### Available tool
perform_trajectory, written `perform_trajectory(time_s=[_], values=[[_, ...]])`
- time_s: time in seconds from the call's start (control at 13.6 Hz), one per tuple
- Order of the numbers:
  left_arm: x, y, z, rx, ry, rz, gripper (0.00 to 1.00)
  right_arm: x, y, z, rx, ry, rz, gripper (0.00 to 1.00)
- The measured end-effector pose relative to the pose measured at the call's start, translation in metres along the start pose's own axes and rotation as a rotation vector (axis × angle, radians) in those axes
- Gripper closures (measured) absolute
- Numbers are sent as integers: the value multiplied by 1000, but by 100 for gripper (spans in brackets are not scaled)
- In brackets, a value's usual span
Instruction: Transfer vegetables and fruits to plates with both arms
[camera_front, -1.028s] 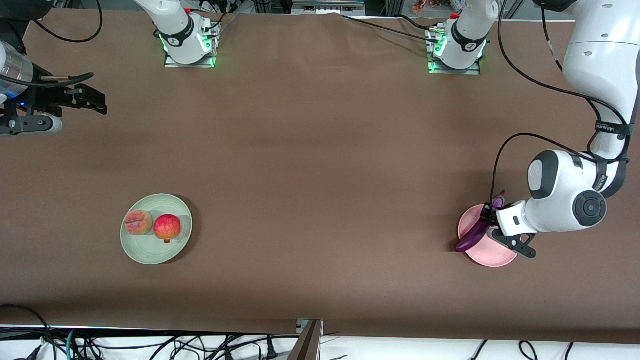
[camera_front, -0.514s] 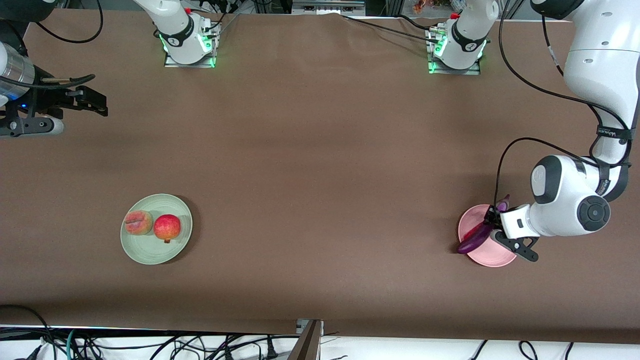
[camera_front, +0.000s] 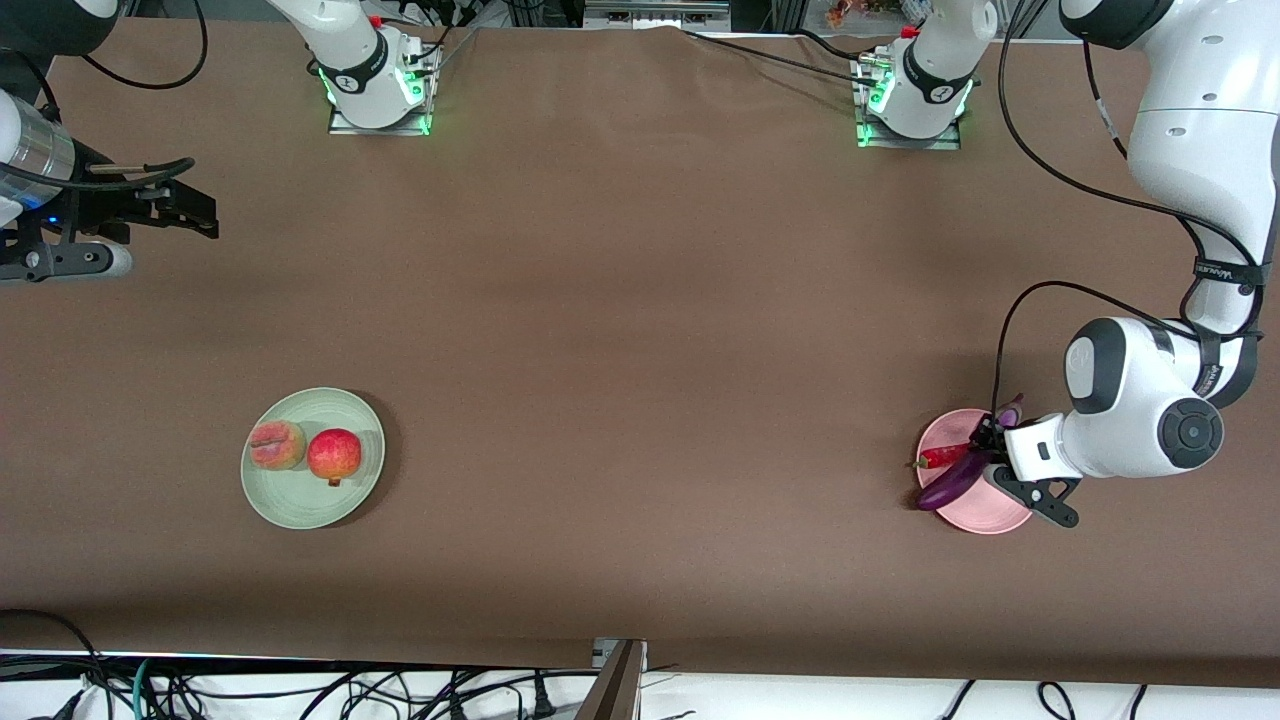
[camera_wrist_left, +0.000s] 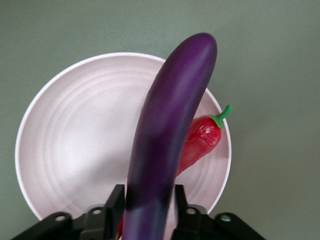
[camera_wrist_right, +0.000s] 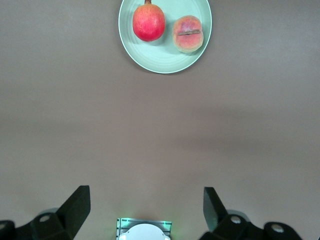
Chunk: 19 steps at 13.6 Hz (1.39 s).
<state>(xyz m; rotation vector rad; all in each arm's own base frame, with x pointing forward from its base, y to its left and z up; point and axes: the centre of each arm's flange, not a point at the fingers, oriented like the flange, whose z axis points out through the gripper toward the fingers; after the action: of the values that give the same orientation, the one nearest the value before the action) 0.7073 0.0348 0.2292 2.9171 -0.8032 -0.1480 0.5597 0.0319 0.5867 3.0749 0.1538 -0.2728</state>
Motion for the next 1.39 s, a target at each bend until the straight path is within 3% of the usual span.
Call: perform_trajectory(time_s=[0.29,0.59,1.03,1.25,1.39], values=[[0,-4,-8,0,5,-4,1,0,0,0,0,3,0,0],[1,5,-44,-3,-16,5,0,1,0,-1,0,7,0,0],[-14,81,-209,84,-20,-53,0,4,-3,-4,0,15,-5,0],[-45,118,-282,124,-29,-104,0,4,-3,-5,0,16,-6,0],[-64,138,-316,95,-15,-159,0,4,-3,-5,0,17,-7,0]])
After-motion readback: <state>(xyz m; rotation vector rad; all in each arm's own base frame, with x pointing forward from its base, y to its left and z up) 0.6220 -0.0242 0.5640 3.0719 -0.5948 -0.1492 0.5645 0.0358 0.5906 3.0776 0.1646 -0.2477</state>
